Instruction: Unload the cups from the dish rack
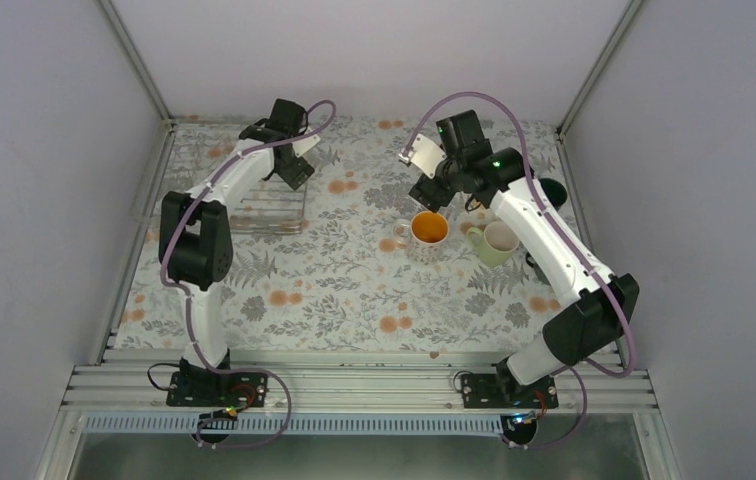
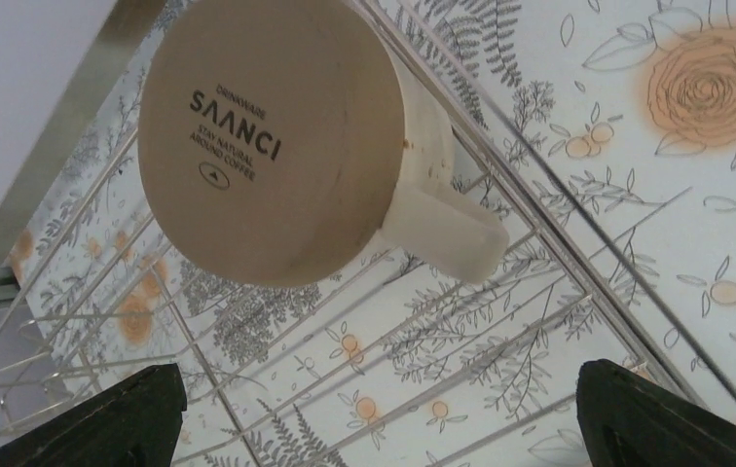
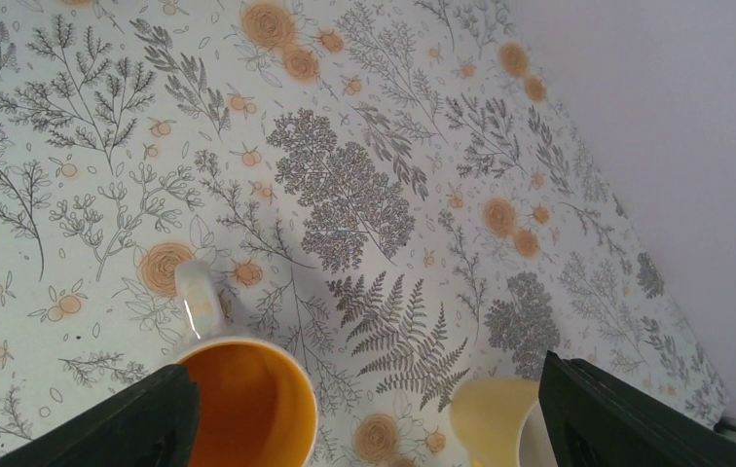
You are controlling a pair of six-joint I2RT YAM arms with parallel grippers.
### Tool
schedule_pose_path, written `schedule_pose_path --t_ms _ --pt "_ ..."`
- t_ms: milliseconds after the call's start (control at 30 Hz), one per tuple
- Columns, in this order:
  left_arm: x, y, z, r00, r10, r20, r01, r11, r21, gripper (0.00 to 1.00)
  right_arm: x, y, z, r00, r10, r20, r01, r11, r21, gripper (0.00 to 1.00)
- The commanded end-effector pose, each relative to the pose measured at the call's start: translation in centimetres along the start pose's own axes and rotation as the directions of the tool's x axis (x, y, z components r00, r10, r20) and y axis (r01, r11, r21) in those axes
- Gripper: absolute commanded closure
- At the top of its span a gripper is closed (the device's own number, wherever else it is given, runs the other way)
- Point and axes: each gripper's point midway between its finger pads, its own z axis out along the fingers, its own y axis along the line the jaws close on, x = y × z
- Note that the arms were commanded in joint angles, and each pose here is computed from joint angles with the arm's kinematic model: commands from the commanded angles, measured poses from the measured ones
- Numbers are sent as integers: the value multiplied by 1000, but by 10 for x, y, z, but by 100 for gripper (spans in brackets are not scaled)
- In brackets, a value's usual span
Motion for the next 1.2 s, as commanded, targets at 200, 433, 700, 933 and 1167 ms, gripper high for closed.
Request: schedule_pose_path --t_ms 200,433,700,933,1167 --pt "-34 4 10 997 -55 49 56 998 -23 0 -3 -3 -2 999 -6 39 5 999 32 9" --pt "-26 10 33 999 -35 -4 34 994 -100 0 -8 -6 -5 998 -12 58 10 999 38 6" --pt "-13 25 19 1000 1 -26 -5 981 -194 0 -5 0 -3 998 -11 64 10 1000 17 6" --pt "8 38 15 998 15 -56 -29 965 -262 0 -10 0 -8 996 -8 90 7 1000 6 6" --pt "12 55 -1 1000 -4 -31 -6 949 -315 0 -10 1 -11 996 -10 94 10 1000 4 5"
